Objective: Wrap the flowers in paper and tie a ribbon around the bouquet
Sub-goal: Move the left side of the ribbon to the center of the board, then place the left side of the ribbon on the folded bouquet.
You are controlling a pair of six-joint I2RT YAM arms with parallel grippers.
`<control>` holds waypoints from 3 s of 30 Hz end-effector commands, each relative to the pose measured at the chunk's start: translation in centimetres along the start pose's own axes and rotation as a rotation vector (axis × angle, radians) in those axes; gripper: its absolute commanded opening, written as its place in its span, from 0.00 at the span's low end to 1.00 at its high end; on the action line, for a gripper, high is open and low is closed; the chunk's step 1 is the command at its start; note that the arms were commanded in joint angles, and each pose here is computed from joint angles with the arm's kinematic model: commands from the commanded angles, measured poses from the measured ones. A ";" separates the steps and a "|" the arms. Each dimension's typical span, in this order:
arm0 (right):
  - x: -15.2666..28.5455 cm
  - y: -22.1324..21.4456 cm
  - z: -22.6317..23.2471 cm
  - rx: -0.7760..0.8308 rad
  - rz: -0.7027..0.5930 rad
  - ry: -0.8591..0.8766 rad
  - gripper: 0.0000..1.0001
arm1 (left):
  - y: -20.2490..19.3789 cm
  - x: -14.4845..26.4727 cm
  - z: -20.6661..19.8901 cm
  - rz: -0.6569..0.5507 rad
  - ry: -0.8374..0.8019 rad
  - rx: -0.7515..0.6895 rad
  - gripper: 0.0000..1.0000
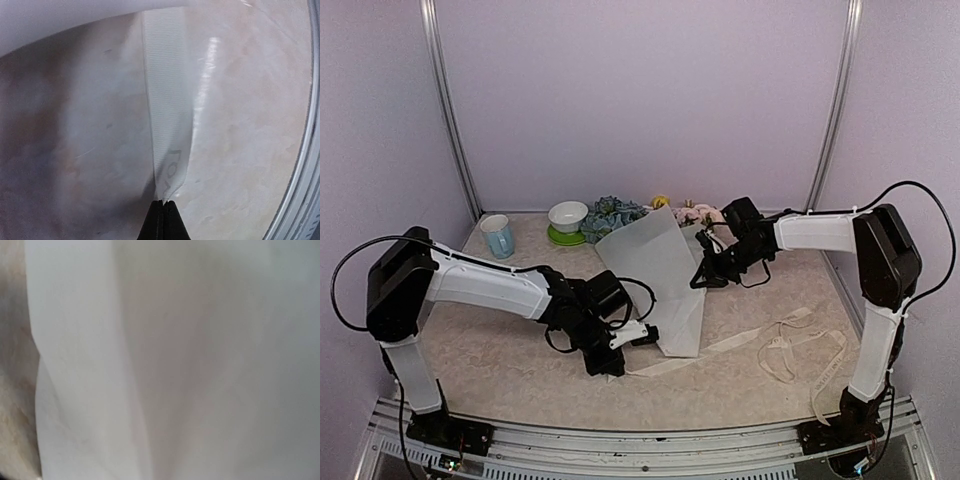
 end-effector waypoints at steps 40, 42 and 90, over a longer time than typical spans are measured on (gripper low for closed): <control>-2.8 -6.6 1.4 -0.037 0.109 0.063 0.00 | -2.0 44.7 17.1 -1.040 1.569 0.739 0.00; -3.0 -6.5 1.6 -0.033 0.111 0.065 0.00 | -1.6 45.9 16.2 -1.093 1.564 0.716 0.00; 13.0 -9.4 -7.5 -0.489 -0.099 -0.784 0.87 | 14.5 -5.5 14.1 -0.459 0.149 0.326 0.00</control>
Point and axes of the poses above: each gripper's point midway between its finger pads, its own x axis back along the fingers, its own z axis along the line the jaws close on, y = z × x, the point moved 7 cm from there along x, back along the fingers, and after that the axes turned 6 degrees about x, right-handed, at the moved point
